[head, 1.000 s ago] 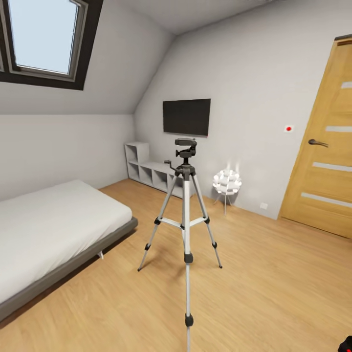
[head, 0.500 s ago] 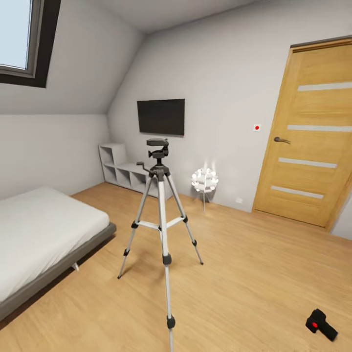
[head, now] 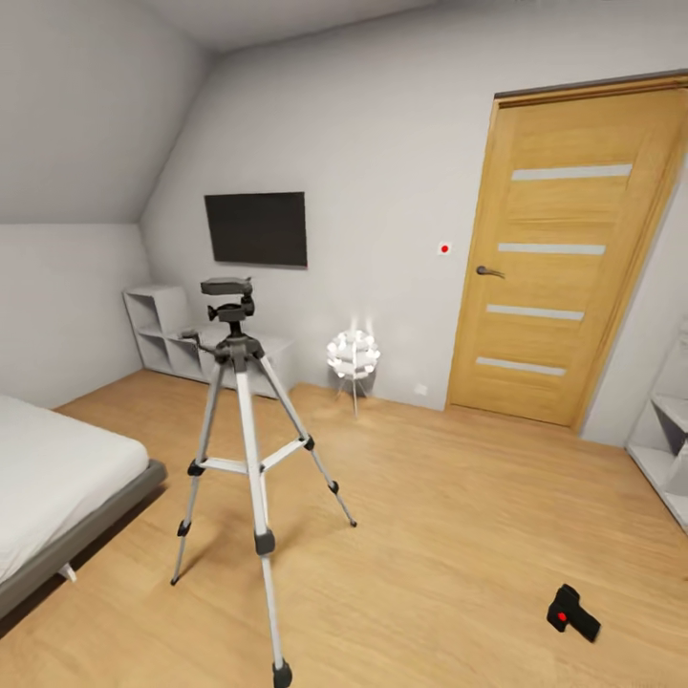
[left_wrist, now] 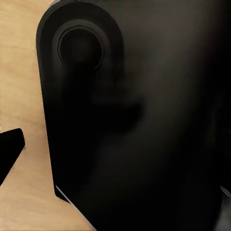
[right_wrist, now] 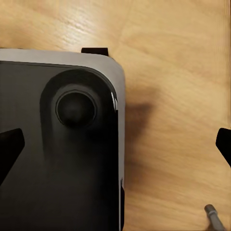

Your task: Attach the digital camera to the camera tripod in the bedroom.

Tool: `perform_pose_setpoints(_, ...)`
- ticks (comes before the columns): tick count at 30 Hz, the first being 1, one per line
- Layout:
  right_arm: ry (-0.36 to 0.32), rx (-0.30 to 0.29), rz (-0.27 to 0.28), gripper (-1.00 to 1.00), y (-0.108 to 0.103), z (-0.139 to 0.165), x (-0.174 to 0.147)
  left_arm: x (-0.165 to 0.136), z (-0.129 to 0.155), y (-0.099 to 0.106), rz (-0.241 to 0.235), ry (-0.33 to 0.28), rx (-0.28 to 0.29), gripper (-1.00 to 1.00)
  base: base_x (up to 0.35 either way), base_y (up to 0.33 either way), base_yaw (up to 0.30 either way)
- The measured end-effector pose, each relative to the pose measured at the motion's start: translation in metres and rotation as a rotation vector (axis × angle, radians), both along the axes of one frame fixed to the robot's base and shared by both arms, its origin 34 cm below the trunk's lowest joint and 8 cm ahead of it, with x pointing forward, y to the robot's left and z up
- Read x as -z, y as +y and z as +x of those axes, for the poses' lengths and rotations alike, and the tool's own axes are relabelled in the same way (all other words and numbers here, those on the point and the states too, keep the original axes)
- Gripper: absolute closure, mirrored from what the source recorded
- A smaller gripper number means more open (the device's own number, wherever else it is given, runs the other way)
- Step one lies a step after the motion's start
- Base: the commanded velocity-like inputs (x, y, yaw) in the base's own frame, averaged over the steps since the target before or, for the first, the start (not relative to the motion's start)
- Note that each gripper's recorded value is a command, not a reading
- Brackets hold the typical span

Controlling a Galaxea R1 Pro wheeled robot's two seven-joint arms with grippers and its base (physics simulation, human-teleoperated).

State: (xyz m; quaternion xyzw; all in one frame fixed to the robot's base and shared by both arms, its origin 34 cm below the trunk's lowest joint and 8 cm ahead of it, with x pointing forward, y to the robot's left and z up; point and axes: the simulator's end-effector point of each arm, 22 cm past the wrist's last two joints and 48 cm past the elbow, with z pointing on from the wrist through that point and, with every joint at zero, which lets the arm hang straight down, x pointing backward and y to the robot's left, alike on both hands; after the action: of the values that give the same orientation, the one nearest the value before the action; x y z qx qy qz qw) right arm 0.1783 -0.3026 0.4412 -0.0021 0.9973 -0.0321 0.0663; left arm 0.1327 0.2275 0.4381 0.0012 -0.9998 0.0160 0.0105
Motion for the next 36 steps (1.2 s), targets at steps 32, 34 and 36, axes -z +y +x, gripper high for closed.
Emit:
perform_pose_setpoints(32,0.0,0.0,0.0,-1.0,0.0,0.0001,0.0001,0.0001,-0.0003,0.0,0.0,0.001,0.0,-1.0,0.149,-0.209,-0.119)
perform_pose_setpoints(34,0.0,0.0,0.0,-1.0,0.0,0.0001,0.0001,0.0001,-0.0003,0.0,0.0,0.001,0.0,-1.0,0.03,-0.273,-0.001)
perform_pose_setpoints(36,0.0,0.001,0.0,-1.0,0.0,0.0001,0.0001,0.0001,-0.0004,0.0,0.0,0.001,0.0,-1.0,0.019,-0.271,0.0)
